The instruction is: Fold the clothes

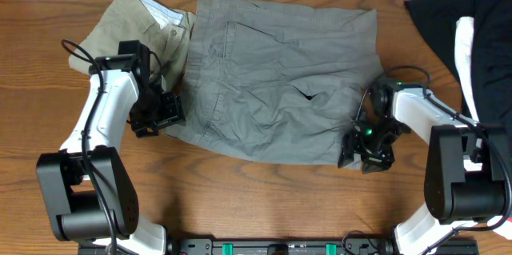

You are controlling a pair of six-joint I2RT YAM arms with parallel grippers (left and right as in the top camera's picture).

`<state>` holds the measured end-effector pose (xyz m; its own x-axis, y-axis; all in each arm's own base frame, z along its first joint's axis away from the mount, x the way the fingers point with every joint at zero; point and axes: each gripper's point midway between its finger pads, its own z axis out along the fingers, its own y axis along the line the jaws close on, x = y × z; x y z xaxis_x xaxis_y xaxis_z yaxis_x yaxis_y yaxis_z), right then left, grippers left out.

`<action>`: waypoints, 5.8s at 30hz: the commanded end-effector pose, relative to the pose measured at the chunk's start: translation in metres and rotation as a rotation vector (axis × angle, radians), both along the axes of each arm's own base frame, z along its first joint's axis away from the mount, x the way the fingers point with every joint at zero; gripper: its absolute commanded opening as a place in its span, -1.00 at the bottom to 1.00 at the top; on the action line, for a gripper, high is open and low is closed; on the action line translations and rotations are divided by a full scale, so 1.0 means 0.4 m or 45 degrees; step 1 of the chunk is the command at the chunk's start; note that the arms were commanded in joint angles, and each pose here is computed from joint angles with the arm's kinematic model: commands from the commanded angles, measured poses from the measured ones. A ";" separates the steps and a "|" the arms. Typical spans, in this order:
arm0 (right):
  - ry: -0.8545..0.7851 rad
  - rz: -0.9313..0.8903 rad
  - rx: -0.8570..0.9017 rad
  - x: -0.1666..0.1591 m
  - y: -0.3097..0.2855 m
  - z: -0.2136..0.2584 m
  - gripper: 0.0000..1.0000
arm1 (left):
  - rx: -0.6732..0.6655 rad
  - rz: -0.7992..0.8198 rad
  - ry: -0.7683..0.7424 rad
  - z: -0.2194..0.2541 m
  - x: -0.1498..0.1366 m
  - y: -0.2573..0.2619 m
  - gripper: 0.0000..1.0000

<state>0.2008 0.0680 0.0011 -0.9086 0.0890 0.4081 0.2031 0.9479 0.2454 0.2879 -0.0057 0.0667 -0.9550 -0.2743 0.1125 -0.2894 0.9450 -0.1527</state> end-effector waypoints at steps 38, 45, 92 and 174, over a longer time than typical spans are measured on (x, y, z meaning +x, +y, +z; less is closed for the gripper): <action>-0.751 -0.235 -0.329 0.232 -0.248 0.393 -0.97 | -0.516 -0.219 0.110 -0.053 -0.132 -0.310 0.41; -0.751 -0.235 -0.330 0.232 -0.248 0.393 -0.97 | -0.367 -0.294 0.053 -0.102 -0.121 -0.334 0.41; -0.829 -0.278 -0.311 0.209 -0.316 0.444 -0.97 | -0.380 -0.104 -0.280 0.245 -0.162 -0.142 -0.26; -1.452 -0.463 -0.432 0.279 -0.343 0.783 -0.97 | -0.268 -0.207 -0.674 0.373 -0.240 -0.136 -0.88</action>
